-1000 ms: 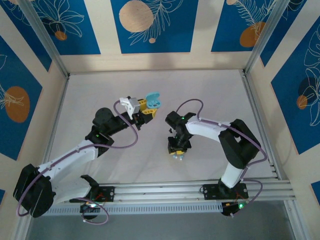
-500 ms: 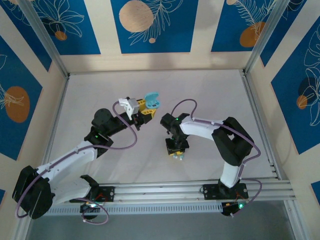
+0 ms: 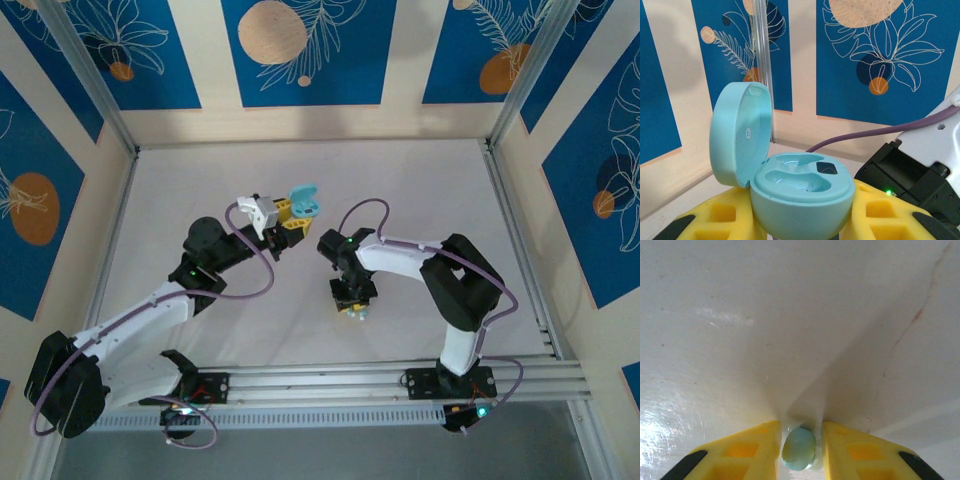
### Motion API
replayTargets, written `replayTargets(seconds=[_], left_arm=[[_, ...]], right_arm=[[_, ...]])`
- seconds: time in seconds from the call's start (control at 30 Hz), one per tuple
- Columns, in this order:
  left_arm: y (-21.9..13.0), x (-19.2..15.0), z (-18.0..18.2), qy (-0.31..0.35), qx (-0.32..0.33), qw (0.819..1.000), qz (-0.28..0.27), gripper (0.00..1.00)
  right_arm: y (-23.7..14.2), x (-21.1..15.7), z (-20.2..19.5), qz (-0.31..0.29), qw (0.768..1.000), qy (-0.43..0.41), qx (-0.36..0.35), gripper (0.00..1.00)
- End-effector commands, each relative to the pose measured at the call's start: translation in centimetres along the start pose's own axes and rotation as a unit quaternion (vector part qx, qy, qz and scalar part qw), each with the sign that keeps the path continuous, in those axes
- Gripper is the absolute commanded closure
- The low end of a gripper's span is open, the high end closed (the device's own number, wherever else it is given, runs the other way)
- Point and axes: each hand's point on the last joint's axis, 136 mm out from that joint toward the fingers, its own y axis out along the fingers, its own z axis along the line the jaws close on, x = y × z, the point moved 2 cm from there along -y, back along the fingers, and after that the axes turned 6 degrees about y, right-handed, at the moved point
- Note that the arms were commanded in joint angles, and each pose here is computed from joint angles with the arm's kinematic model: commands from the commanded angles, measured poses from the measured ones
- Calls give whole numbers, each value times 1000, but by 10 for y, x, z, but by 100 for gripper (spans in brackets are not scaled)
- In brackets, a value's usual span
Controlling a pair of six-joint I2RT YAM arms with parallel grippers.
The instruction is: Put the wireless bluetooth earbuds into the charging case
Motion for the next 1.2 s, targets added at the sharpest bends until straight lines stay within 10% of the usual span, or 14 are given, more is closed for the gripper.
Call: replayTargets(seconds=[0.0,0.8,1.0,1.17], left_arm=[[-2,4,-2,-4,0,1000,-5,79],[-1,1,0,-11,6,1000,3,79],[-2,-1,3,-15,19,1000,6,79],[-3,1,6,-13,30,999,3,79]], right_arm=[[1,0,1,4,1000,-6,-10,73],[-14,-5,6,-4,1000,-12,17,80],[-56,3,22,-38,989,-23,142,80],[-108,9,38,-38,927,-31,371,80]])
